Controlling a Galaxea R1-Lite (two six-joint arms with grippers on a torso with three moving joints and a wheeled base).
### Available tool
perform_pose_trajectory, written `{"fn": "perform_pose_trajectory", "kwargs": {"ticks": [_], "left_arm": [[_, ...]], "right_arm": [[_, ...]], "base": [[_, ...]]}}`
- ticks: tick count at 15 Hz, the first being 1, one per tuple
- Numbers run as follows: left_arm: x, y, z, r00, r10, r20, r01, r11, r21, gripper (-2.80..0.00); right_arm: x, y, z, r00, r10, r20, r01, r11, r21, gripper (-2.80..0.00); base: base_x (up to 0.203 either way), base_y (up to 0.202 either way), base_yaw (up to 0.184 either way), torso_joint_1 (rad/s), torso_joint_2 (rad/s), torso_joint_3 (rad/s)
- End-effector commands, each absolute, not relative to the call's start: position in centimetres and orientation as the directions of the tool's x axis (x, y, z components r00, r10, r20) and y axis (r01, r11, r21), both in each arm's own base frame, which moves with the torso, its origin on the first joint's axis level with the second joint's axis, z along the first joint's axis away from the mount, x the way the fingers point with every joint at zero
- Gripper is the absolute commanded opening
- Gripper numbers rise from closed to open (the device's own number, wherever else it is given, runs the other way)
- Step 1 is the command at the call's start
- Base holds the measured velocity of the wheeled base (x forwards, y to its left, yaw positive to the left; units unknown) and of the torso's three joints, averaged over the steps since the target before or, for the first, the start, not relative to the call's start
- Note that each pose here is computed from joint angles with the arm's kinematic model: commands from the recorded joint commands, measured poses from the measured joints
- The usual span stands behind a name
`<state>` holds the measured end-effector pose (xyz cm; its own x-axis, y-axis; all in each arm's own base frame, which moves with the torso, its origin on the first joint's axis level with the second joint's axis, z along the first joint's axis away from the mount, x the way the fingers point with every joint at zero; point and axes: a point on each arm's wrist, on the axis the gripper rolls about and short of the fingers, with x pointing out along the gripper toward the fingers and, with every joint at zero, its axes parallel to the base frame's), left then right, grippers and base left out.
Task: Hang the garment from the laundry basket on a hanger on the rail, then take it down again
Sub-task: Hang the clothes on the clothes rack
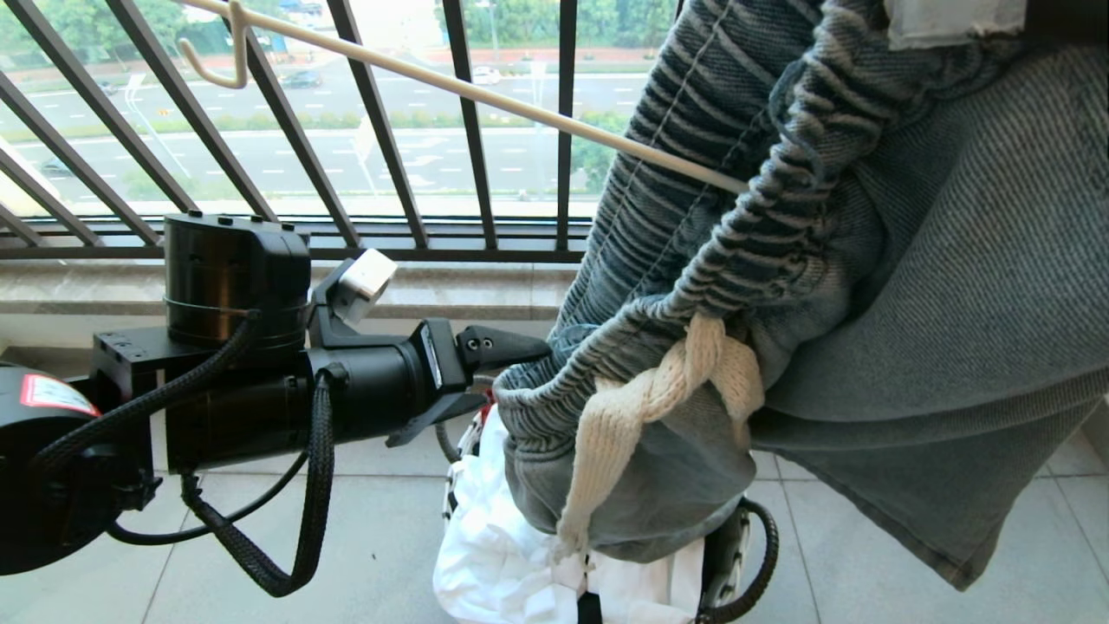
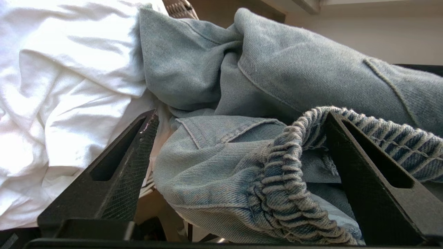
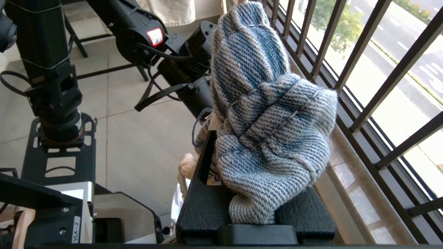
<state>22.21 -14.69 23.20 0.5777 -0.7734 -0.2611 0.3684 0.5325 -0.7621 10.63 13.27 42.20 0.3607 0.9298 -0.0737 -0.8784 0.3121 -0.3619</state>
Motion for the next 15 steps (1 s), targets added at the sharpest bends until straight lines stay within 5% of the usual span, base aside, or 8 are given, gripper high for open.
{"fn": "perform_pose_trajectory", "kwargs": {"ticks": [1,5,14,15], "left_arm": [[21.4,-14.7,23.8,0.546,-0.789,-0.282,0.372,0.529,-0.763,0.0],[21.0,-15.5,23.4,0.464,-0.785,-0.411,0.365,0.592,-0.718,0.0],[21.5,-15.6,23.0,0.462,-0.779,-0.425,0.357,0.602,-0.714,0.0],[21.6,-15.5,23.1,0.47,-0.776,-0.422,0.355,0.603,-0.714,-2.8]], "right_arm": [[10.9,13.1,42.2,0.377,0.923,-0.075,-0.871,0.326,-0.367,-2.8],[11.1,13.2,42.2,0.382,0.921,-0.075,-0.868,0.33,-0.37,-2.8],[11.0,13.0,42.4,0.385,0.922,-0.053,-0.862,0.338,-0.377,-2.8],[10.8,12.9,42.5,0.385,0.922,-0.049,-0.861,0.339,-0.378,-2.8]], "base": [[0.0,0.0,0.0,0.0,0.0,0.0],[0.0,0.0,0.0,0.0,0.0,0.0],[0.0,0.0,0.0,0.0,0.0,0.0],[0.0,0.0,0.0,0.0,0.0,0.0]]}}
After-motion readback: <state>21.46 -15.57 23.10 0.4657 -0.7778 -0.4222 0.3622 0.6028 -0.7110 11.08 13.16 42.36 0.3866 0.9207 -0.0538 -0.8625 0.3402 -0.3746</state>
